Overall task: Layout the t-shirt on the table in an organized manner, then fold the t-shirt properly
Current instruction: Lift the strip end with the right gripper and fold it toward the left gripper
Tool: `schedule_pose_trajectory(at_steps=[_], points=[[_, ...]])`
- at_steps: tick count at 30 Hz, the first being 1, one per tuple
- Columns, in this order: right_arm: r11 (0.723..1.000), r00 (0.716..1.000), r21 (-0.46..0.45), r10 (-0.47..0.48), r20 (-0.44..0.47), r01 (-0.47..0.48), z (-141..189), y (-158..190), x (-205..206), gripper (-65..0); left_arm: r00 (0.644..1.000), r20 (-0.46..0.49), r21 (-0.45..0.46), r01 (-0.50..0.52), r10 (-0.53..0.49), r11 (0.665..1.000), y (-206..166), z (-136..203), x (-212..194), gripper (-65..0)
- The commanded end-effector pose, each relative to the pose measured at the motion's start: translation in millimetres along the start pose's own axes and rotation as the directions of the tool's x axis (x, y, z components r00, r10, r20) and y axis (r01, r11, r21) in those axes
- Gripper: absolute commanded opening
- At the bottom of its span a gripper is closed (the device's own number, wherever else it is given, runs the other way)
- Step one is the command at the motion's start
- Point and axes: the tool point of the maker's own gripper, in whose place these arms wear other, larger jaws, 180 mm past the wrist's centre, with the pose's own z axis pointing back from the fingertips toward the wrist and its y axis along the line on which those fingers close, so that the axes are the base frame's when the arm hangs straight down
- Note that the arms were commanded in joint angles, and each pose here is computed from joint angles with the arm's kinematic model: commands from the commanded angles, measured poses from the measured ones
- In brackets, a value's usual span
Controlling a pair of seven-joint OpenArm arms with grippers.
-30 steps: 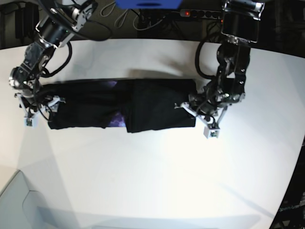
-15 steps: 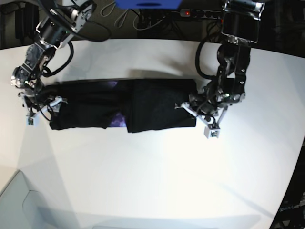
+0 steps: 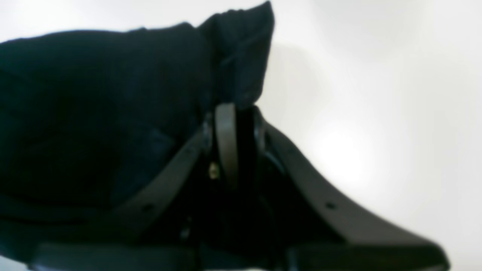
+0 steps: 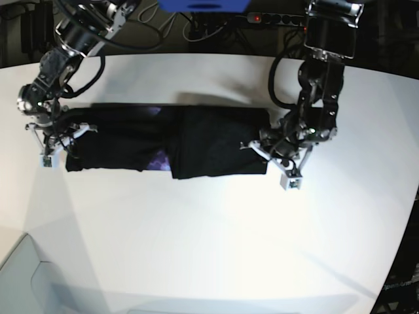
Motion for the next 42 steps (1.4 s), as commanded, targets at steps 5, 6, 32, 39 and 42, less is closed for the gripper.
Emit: schedule_pose_trajectory(at_steps=[5, 6, 32, 39, 42], points=[[0.993, 0.974, -0.018, 0.121, 0.192, -0.12, 30, 18, 64, -65.0, 0.999, 0.048, -0.011, 0.003, -0.003, 1.0, -4, 4, 17, -56.6], [0.988, 0.965, -0.012, 0.153, 0.213, -0.154, 36, 28, 70, -65.0, 0.999, 0.048, -0.012, 0.003, -0.002, 1.0, -4, 4, 17, -56.6], [0.833, 0.865, 0.35, 0.265, 0.426, -0.428, 64, 268, 111, -65.0, 0.999, 0.051, -0.019, 0.003, -0.002, 1.0, -8, 3, 19, -56.7], [0.796, 0.899, 0.444, 0.278, 0.337, -0.412, 24, 293, 75, -65.0, 0.999, 0.054, -0.018, 0.001, 0.0, 1.0, -7, 4, 20, -56.7], [0.767, 0.898, 0.48, 0.295, 0.326, -0.426, 22, 309, 63, -65.0, 0.998, 0.055, -0.017, 0.0, 0.001, 1.0, -7, 4, 20, -56.7]])
